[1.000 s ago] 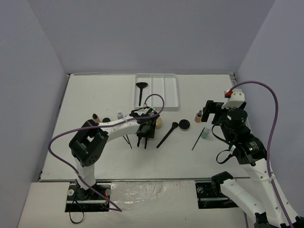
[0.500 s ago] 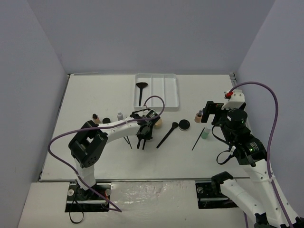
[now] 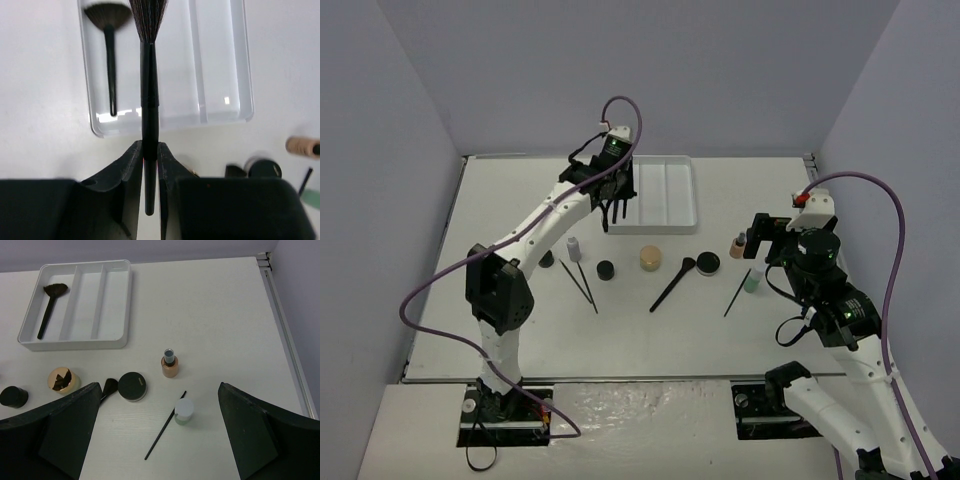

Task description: Organize the makeup

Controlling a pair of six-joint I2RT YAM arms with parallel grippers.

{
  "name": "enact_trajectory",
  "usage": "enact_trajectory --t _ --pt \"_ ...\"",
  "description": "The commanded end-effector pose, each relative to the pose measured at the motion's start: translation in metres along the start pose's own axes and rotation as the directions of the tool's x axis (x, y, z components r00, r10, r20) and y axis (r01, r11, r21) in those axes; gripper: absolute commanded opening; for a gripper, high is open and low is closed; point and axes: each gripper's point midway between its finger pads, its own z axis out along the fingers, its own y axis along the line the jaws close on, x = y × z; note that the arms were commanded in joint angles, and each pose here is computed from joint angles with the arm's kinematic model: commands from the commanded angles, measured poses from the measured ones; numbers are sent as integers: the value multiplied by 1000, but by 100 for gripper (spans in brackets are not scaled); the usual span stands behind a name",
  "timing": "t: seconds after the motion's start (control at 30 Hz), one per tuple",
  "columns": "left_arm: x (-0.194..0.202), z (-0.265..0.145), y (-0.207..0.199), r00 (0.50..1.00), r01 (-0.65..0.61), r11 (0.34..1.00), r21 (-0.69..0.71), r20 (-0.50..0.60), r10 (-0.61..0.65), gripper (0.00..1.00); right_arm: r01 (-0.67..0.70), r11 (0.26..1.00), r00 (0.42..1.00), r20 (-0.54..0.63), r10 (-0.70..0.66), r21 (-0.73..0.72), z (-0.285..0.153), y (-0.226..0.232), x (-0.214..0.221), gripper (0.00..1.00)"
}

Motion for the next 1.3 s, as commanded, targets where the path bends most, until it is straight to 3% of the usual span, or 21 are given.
enact_trajectory --t 0.0,0.17,0.43,0.63,0.67,0.7,0.8,0.93,1.1,1.27 --pt "-17 44 19 999 -45 999 -4 -15 45 0 -21 1000 998 53 22 -8 3 4 -17 100" --pt "-32 81 10 997 -73 997 40 15 73 0 -16 1000 999 44 16 10 5 1 -12 100" --pt "-29 128 38 1000 -24 1000 -16 12 24 4 -1 1000 1000 23 0 30 10 -1 -5 100" --pt "-29 136 42 999 -43 999 -11 8 43 37 5 999 1000 22 -6 42 10 -3 -4 100" --pt "-30 135 41 999 -43 999 -10 10 43 38 5 999 1000 22 -6 43 10 -3 -4 100" --pt "-28 134 41 999 -40 999 -3 4 40 47 6 999 1000 22 -7 44 10 -4 -5 100" --pt "-28 119 35 999 -38 999 19 1 38 54 4 999 1000 27 -5 42 10 -3 -7 100" --pt "-27 83 18 997 -80 994 73 2 80 55 2 999 999 36 -4 35 8 -3 -10 100" --pt "11 27 -14 975 -211 964 163 -36 220 55 -3 999 999 46 2 31 4 -3 -11 100" --pt "75 -22 -55 933 -313 912 266 -95 347 56 -14 1000 999 51 13 21 1 -3 -9 100"
